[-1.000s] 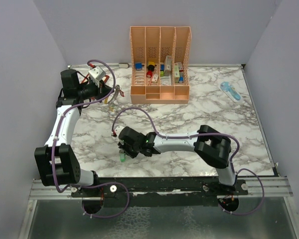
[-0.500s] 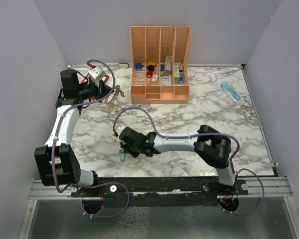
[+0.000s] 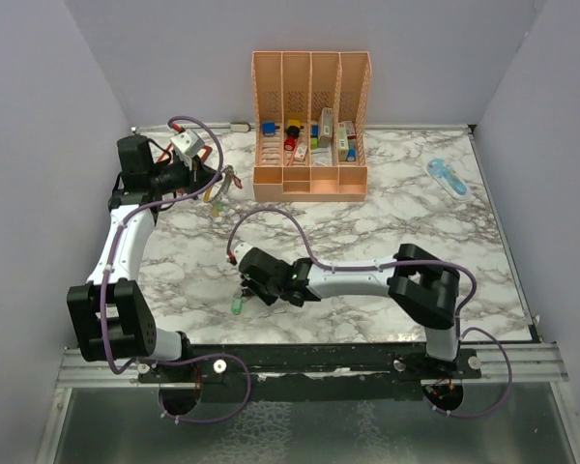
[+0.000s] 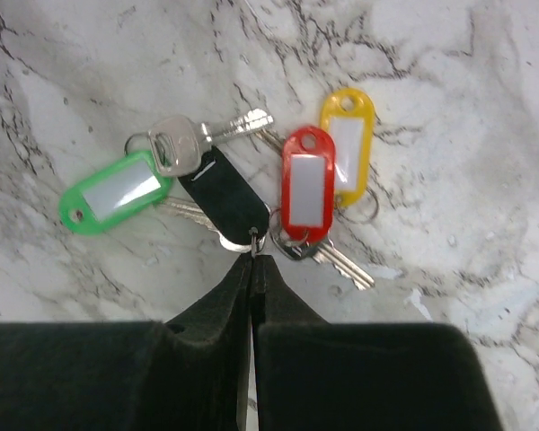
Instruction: Put the keys on the keyring
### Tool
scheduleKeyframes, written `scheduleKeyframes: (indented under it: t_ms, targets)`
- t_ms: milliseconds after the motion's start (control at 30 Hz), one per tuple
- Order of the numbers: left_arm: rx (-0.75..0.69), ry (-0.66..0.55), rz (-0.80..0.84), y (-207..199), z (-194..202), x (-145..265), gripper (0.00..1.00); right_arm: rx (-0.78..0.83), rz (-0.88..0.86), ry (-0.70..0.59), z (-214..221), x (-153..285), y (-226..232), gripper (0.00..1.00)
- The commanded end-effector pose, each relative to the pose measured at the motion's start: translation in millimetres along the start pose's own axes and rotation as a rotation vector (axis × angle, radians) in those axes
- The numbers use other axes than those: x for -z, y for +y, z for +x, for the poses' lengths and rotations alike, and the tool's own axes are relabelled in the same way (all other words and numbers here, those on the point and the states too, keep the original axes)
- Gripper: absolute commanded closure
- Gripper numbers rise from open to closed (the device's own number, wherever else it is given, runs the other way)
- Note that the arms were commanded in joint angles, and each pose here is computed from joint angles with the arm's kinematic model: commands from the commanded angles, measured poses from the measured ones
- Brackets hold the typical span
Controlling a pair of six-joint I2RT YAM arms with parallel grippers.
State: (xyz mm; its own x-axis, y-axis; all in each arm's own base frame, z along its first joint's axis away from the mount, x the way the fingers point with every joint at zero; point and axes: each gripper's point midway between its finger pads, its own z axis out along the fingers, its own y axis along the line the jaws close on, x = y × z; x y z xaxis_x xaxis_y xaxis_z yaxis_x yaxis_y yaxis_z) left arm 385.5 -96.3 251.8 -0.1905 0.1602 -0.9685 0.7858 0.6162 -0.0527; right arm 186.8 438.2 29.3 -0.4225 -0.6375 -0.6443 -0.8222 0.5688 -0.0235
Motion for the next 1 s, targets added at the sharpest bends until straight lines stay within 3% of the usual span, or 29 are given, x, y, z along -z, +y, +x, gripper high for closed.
scheduleKeyframes:
  t_ms: [0,533,967]
  targets:
    - [-0.027,-0.06,0.045,-12,-15,4,1.0,-0.007,-0.002,-0.165,-39,38,-12,0.99]
    - [-0.041,-0.077,0.306,-69,-3,-9,1.0,-0.074,-0.008,-0.434,-92,142,-73,0.99]
    - [-0.08,0.012,0.455,-121,29,-29,1.0,-0.143,0.03,-0.542,-117,179,-102,0.99]
